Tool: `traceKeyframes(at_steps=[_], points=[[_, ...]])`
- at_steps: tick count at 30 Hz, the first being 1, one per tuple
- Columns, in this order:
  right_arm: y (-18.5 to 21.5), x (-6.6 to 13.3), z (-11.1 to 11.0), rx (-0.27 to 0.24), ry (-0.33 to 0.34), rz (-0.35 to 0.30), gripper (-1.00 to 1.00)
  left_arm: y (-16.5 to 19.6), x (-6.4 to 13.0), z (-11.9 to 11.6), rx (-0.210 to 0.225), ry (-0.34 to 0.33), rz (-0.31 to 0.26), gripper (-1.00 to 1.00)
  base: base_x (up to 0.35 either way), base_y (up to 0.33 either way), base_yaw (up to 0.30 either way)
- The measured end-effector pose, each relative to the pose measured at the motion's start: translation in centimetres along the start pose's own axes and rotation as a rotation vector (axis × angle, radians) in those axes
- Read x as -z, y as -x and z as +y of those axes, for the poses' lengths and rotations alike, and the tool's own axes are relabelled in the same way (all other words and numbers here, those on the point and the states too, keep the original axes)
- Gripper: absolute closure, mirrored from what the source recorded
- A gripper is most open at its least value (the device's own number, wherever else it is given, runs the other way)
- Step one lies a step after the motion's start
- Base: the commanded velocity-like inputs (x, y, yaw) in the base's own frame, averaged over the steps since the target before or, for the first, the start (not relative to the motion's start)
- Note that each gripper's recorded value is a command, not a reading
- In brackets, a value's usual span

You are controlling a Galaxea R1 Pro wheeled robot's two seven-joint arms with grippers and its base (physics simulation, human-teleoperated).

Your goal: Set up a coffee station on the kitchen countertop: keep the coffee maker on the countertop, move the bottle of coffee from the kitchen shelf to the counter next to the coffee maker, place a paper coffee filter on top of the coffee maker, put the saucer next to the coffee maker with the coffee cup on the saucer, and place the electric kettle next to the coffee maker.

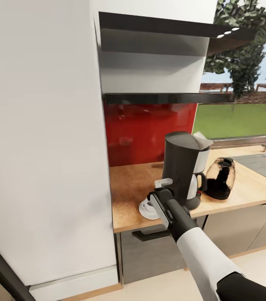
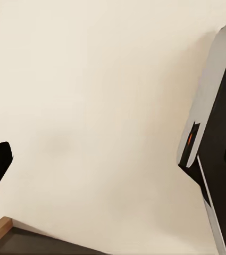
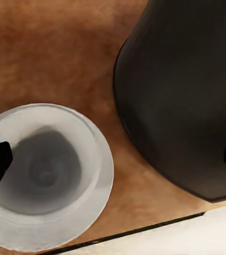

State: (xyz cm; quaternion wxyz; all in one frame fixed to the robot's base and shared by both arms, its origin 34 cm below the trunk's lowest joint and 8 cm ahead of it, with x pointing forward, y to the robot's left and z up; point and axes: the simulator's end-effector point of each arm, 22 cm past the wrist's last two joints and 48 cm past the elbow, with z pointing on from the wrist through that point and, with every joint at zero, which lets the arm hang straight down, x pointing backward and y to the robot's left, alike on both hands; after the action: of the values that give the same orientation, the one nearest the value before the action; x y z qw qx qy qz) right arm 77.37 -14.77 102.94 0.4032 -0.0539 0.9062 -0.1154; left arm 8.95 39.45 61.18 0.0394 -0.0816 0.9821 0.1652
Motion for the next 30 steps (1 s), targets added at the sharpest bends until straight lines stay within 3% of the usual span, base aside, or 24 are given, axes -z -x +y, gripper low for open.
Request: traceKeyframes(at_steps=[10, 12, 14, 15, 17, 22, 26, 30], points=[[-0.2, -0.1, 0.2, -0.003, 0.005, -0.002, -1.0, 0.2, 0.0, 0.1, 0.002, 0.0, -0.004, -1.0, -0.276, 0.222, 0.0], [0.8, -0.1, 0.1, -0.026, 0.005, -0.045, -1.0, 0.2, 0.0, 0.0, 0.002, -0.002, -0.005, -1.0, -0.231, 0.26, 0.0], [3.4, 0.1, 0.0, -0.094, 0.004, -0.178, -1.0, 0.3, 0.0, 0.0, 0.001, -0.004, -0.006, -1.0, -0.22, 0.255, 0.0], [5.6, 0.6, -0.2, -0.169, 0.005, -0.319, -1.0, 0.3, -0.1, 0.0, 0.0, -0.005, -0.007, -1.0, -0.2, 0.227, 0.0], [6.0, 1.0, -0.3, -0.215, 0.005, -0.393, -1.0, 0.3, 0.0, 0.0, 0.001, -0.005, -0.008, -1.0, -0.096, 0.107, 0.0], [3.0, 0.0, -1.8, -0.28, -0.025, -0.475, -1.0, 0.4, -0.1, -0.1, -0.001, -0.007, -0.01, -1.0, -0.02, 0.022, 0.0], [-0.1, -1.4, -2.2, -0.29, -0.045, -0.471, -1.0, 0.4, -0.1, -0.1, -0.002, -0.007, -0.011, -1.0, -0.002, 0.002, 0.0], [-8.3, -3.8, -1.6, -0.288, -0.068, -0.396, -1.0, 0.4, -0.1, -0.1, -0.002, -0.007, -0.012, -1.0, 0.0, 0.0, 0.0]])
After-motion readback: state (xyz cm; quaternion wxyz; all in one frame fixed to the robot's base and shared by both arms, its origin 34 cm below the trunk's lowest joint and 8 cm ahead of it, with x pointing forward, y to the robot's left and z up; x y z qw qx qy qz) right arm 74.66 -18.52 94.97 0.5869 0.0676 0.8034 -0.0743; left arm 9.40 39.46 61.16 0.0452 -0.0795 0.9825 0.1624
